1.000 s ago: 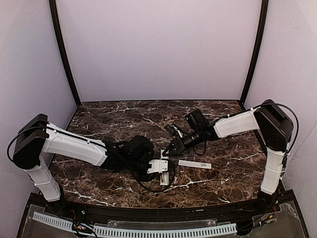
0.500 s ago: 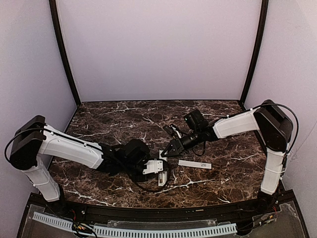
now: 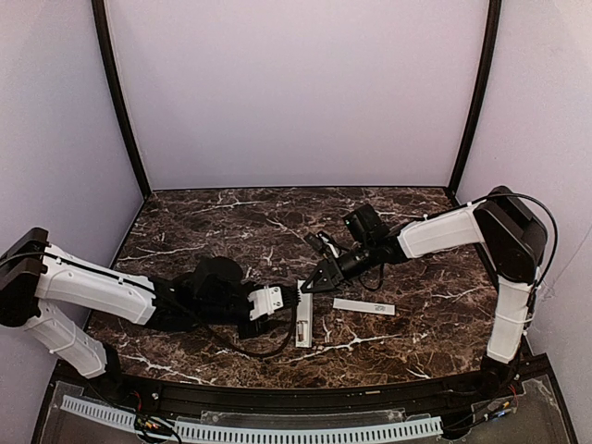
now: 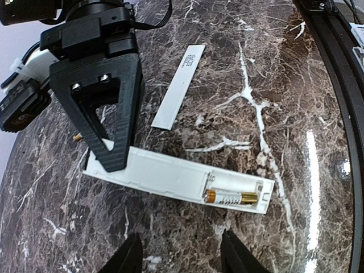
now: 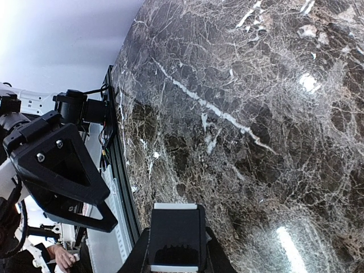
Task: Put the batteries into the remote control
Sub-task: Place the battery in the battery compartment, then adjust the battery in the battery compartment.
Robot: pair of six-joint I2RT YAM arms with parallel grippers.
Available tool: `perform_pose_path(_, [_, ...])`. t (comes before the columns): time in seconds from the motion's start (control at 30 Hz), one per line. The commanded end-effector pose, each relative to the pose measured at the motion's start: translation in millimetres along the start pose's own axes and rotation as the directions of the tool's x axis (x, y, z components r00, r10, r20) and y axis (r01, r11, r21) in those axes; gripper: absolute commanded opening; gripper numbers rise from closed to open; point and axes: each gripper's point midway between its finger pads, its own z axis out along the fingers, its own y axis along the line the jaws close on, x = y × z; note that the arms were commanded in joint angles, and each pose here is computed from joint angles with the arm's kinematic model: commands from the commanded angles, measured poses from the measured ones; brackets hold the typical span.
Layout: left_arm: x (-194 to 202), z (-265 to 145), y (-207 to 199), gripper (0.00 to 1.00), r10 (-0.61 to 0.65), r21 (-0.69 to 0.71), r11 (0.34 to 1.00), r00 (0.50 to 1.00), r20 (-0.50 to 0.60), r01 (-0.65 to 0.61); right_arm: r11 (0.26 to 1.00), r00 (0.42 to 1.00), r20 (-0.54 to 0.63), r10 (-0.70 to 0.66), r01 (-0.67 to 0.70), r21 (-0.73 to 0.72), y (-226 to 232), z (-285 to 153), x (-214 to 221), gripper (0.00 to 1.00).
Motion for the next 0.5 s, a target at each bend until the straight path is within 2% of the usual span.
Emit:
perform_pose_path(0.0, [-21,13,-11,0.46,-0.03,0.091,0.996,0.997,0.07,0.023,0.999,0.999,0.015,-0.04,0.041,-0.02,9,1,-8,0.0])
perform_pose_path(0.23, [-24,29,-16,0.41,-0.026,0.138,0.99,0.998,0.056,0.018,0.999,0.999,0.012,-0.037,0.037,-0.024,9,2,-8,0.0])
perform_pose_path(0.47, [-15,37,-21,0.42,-0.026,0.147,0.989,0.999,0.022,0.022,0.999,0.999,0.012,-0.039,0.04,-0.026,9,2,-8,0.0])
